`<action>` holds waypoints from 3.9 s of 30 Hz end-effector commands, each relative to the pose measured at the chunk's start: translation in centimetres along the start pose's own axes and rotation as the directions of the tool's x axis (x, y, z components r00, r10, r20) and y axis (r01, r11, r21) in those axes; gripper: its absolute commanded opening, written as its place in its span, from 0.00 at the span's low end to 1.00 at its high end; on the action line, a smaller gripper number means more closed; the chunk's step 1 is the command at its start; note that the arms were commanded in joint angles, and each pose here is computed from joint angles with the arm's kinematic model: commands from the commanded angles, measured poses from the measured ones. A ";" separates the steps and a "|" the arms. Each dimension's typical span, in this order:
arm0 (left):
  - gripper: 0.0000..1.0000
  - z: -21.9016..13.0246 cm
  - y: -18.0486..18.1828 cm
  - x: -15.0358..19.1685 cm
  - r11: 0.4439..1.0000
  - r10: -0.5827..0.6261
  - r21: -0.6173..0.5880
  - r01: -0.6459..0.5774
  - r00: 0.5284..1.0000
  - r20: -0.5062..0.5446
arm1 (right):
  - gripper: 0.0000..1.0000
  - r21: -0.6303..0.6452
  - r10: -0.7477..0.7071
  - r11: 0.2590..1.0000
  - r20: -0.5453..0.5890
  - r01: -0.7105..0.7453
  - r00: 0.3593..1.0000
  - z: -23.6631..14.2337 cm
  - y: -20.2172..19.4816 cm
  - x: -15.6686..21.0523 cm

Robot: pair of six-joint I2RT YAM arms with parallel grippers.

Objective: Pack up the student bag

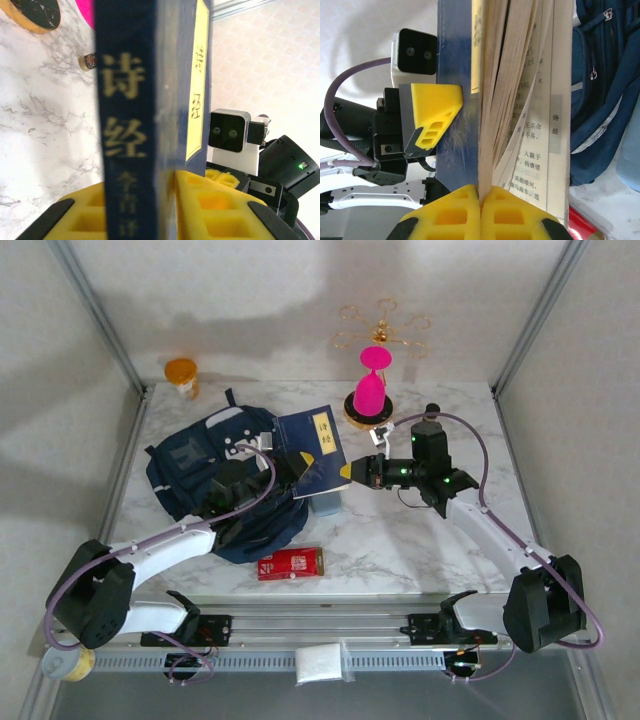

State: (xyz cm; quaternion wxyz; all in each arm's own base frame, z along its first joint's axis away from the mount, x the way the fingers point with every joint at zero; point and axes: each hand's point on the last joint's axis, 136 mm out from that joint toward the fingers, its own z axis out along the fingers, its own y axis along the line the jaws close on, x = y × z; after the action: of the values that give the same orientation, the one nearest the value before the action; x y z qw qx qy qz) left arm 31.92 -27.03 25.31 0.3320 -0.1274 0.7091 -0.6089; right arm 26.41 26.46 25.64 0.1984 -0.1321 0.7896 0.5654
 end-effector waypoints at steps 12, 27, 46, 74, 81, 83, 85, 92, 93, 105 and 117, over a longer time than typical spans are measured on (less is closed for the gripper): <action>0.00 0.4 -6.3 0.7 0.980 0.082 0.187 -0.071 0.996 -0.047 | 0.98 -0.016 0.071 0.997 0.043 -0.070 0.997 -1.6 -0.7 -1.6; 0.00 2.4 -3.7 0.7 0.995 0.099 0.038 -0.097 0.994 -0.047 | 0.37 -0.091 0.042 0.995 0.055 -0.036 0.998 -0.6 1.2 -2.8; 0.76 -5.5 7.2 1.0 0.686 0.369 -0.574 -0.447 0.894 -0.254 | 0.00 0.132 0.107 0.982 0.217 -0.138 0.970 -6.9 -4.7 -4.3; 0.33 -7.6 17.7 2.5 0.221 0.395 -0.713 -0.666 0.729 -0.559 | 0.00 0.179 0.159 0.965 0.192 -0.194 0.968 -7.2 -7.9 -1.8; 0.02 -7.4 12.5 -1.6 0.198 0.510 -0.724 -0.661 0.700 -0.500 | 0.00 0.169 0.206 0.959 0.150 -0.230 0.967 -6.0 -8.5 -0.3; 0.00 -7.1 10.5 -2.8 0.219 0.535 -0.721 -0.657 0.699 -0.474 | 0.00 0.166 0.220 0.956 0.138 -0.242 0.966 -5.4 -8.6 0.4; 0.00 -6.9 8.4 -4.1 0.235 0.566 -0.719 -0.654 0.694 -0.446 | 0.00 0.140 0.240 0.957 0.122 -0.256 0.963 -4.4 -8.2 1.1; 0.00 -7.4 2.1 -8.8 0.177 0.661 -0.752 -0.635 0.643 -0.387 | 0.00 0.093 0.242 0.966 -0.001 -0.241 0.970 2.5 -5.6 3.7; 0.00 -7.4 1.4 -9.4 0.175 0.674 -0.755 -0.632 0.636 -0.376 | 0.00 0.079 0.250 0.965 -0.017 -0.248 0.968 3.7 -5.3 4.0; 0.00 -7.2 -3.8 -12.0 0.210 0.739 -0.750 -0.627 0.604 -0.299 | 0.00 -0.018 0.189 0.981 -0.164 -0.194 0.968 19.8 -4.2 1.7; 0.00 -7.9 -4.1 -12.7 0.231 0.736 -0.769 -0.596 0.624 -0.263 | 0.00 0.174 0.201 0.969 -0.150 -0.174 0.968 15.4 -7.0 3.7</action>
State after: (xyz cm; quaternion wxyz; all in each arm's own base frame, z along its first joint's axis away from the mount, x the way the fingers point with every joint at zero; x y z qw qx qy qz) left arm 35.06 -14.89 28.28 0.4516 0.0419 0.8910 0.0221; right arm 28.98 42.00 10.52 0.0396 -0.0792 0.8508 0.5179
